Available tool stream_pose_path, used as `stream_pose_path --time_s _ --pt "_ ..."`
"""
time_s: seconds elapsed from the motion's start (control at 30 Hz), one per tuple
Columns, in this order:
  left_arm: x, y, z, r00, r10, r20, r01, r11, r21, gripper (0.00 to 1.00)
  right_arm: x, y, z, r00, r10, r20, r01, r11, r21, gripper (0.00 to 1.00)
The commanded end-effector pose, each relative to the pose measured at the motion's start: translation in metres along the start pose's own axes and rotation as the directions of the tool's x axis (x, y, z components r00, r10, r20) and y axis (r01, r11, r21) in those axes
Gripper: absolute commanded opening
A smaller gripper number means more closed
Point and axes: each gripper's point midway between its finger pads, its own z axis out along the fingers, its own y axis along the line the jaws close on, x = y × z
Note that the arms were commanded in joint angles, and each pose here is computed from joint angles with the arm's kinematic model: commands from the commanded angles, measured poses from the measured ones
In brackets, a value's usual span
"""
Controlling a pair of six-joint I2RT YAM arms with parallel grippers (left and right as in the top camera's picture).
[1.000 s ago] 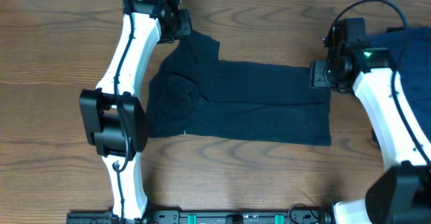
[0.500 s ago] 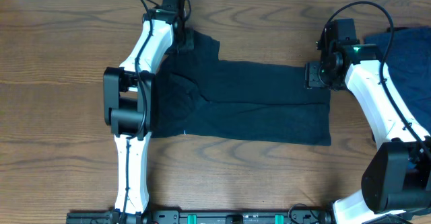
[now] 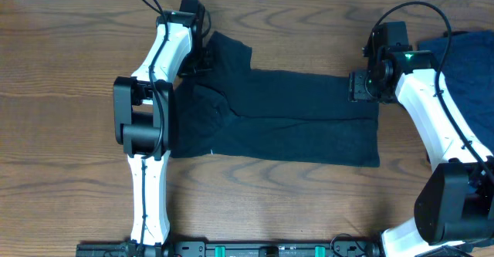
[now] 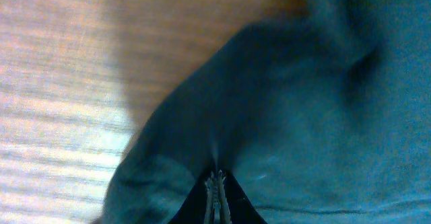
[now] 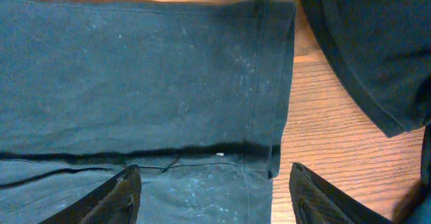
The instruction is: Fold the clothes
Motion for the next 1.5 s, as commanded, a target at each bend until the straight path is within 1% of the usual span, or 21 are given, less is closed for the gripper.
stream_pose_path --time_s 0.0,0.13,0.3,0.4,0.5,0.57,0.6,0.63,0.67,0.77,0.8,0.87,0.93,1.07,1.23,1.47 --pt "0.012 0.019 0.002 0.999 -0.023 -0.029 0.02 0.995 -0.095 0.06 -0.001 -0.002 0.001 1.0 0.017 -0.002 -0.017 1.0 -0.001 0.7" --pt "0.03 0.034 0.008 0.995 -0.054 -0.084 0.039 0.985 -0.17 0.06 0.001 -0.002 0.001 1.0 0.008 -0.01 -0.008 1.0 0.0 0.71" --pt "0.045 0.039 0.008 0.987 -0.083 -0.135 0.057 0.98 -0.189 0.06 0.0 -0.002 0.001 1.0 -0.022 -0.007 0.022 1.0 -0.001 0.72" --pt "0.044 0.038 0.002 0.988 -0.088 -0.125 0.064 0.981 -0.184 0.06 -0.001 -0.002 0.001 0.999 -0.052 0.0 0.052 0.999 -0.002 0.73" --pt "0.031 0.031 -0.018 0.995 -0.086 -0.057 0.078 0.987 -0.139 0.06 -0.004 -0.001 0.001 0.998 -0.054 0.012 0.054 0.999 -0.004 0.75" --pt "0.018 0.022 -0.044 0.996 -0.086 0.012 0.086 0.993 -0.081 0.06 -0.006 0.003 0.001 0.997 -0.076 0.018 0.076 0.997 -0.026 0.81" --pt "0.013 0.017 -0.059 0.995 -0.085 0.047 0.087 0.995 -0.049 0.09 -0.005 0.007 0.001 0.995 -0.095 0.018 0.096 0.994 -0.05 0.83" --pt "0.008 0.011 -0.074 0.994 -0.078 0.081 0.079 0.997 -0.013 0.22 -0.004 0.011 0.0 0.995 -0.098 0.016 0.099 0.992 -0.076 0.84" --pt "0.002 0.005 -0.089 0.99 -0.069 0.12 0.066 0.997 0.027 0.28 -0.004 0.014 0.0 0.995 -0.097 0.014 0.098 0.991 -0.096 0.85" --pt "-0.014 -0.013 -0.133 0.971 -0.041 0.237 0.01 0.991 0.133 0.29 -0.004 0.018 -0.001 0.995 -0.097 0.014 0.098 0.988 -0.118 0.82" --pt "-0.019 -0.016 -0.145 0.961 -0.026 0.274 -0.015 0.989 0.147 0.31 -0.004 0.018 -0.001 0.995 -0.097 0.015 0.098 0.988 -0.118 0.82" --pt "-0.027 -0.018 -0.154 0.948 -0.006 0.317 -0.044 0.988 0.15 0.32 -0.005 0.017 -0.001 0.995 -0.094 0.017 0.095 0.989 -0.116 0.81" --pt "-0.031 -0.02 -0.153 0.942 0.018 0.335 -0.07 0.987 0.144 0.32 -0.006 0.013 -0.001 0.996 -0.087 0.019 0.089 0.99 -0.11 0.8" --pt "-0.046 -0.023 -0.132 0.93 0.088 0.358 -0.14 0.983 0.121 0.33 -0.007 0.008 0.0 0.997 -0.072 0.02 0.074 0.992 -0.106 0.79" --pt "-0.066 -0.028 -0.101 0.917 0.116 0.38 -0.17 0.979 0.112 0.33 -0.007 0.003 0.0 0.997 -0.068 0.02 0.069 0.994 -0.089 0.77" --pt "-0.069 -0.028 -0.046 0.928 0.178 0.327 -0.217 0.972 0.087 0.33 -0.008 -0.002 0.001 0.997 -0.068 0.022 0.069 0.996 -0.061 0.75"
